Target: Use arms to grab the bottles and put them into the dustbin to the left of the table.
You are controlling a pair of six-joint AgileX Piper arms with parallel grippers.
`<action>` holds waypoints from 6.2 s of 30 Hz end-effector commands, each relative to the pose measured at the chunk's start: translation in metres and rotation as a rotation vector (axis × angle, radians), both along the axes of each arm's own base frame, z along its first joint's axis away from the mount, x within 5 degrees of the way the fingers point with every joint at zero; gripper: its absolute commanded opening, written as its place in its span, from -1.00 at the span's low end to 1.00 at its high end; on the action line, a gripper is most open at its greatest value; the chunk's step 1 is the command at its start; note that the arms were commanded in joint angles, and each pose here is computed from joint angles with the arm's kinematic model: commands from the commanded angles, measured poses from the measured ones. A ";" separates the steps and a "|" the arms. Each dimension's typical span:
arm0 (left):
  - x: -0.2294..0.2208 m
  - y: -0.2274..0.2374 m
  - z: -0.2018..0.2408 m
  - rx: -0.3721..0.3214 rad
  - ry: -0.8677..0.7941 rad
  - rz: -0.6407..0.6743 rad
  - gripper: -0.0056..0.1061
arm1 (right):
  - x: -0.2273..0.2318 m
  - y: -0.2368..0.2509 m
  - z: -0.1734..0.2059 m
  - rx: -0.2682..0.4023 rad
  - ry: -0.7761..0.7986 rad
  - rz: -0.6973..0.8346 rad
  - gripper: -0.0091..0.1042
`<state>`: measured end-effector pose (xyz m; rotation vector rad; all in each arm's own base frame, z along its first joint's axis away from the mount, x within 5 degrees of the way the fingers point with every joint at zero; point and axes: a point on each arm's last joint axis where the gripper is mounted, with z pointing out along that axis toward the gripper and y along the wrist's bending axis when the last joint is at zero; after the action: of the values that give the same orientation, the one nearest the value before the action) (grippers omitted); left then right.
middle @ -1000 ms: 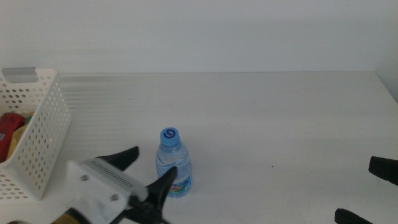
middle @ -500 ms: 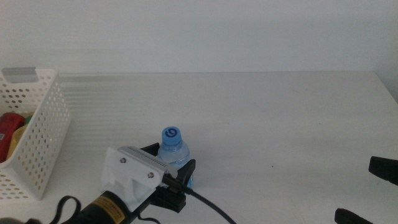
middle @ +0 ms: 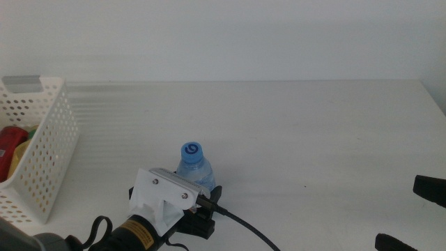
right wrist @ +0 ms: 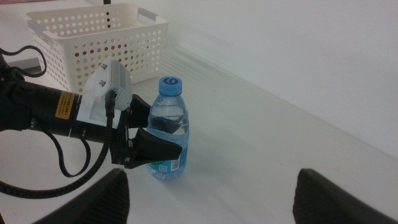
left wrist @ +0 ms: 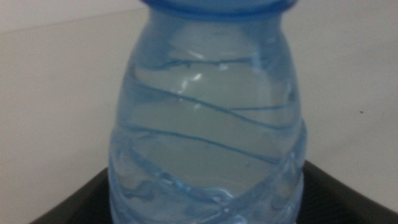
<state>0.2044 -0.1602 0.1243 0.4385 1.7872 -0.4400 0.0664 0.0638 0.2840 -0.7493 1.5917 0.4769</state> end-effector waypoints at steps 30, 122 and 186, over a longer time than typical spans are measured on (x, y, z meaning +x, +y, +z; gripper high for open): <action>-0.015 0.012 0.145 -0.048 -0.011 -0.040 -0.99 | 0.001 0.001 0.016 0.060 -0.082 0.002 0.52; 0.117 0.226 0.242 0.254 0.780 0.427 0.72 | 0.001 0.001 0.016 0.061 -0.083 0.002 0.52; -0.101 0.145 0.215 -0.047 -0.089 0.402 0.72 | -0.001 -0.010 0.001 0.043 -0.107 -0.067 0.52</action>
<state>0.1024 -0.0153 0.3229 0.0849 1.8224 -0.1493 0.0642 0.0565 0.2688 -0.7211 1.6064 0.4371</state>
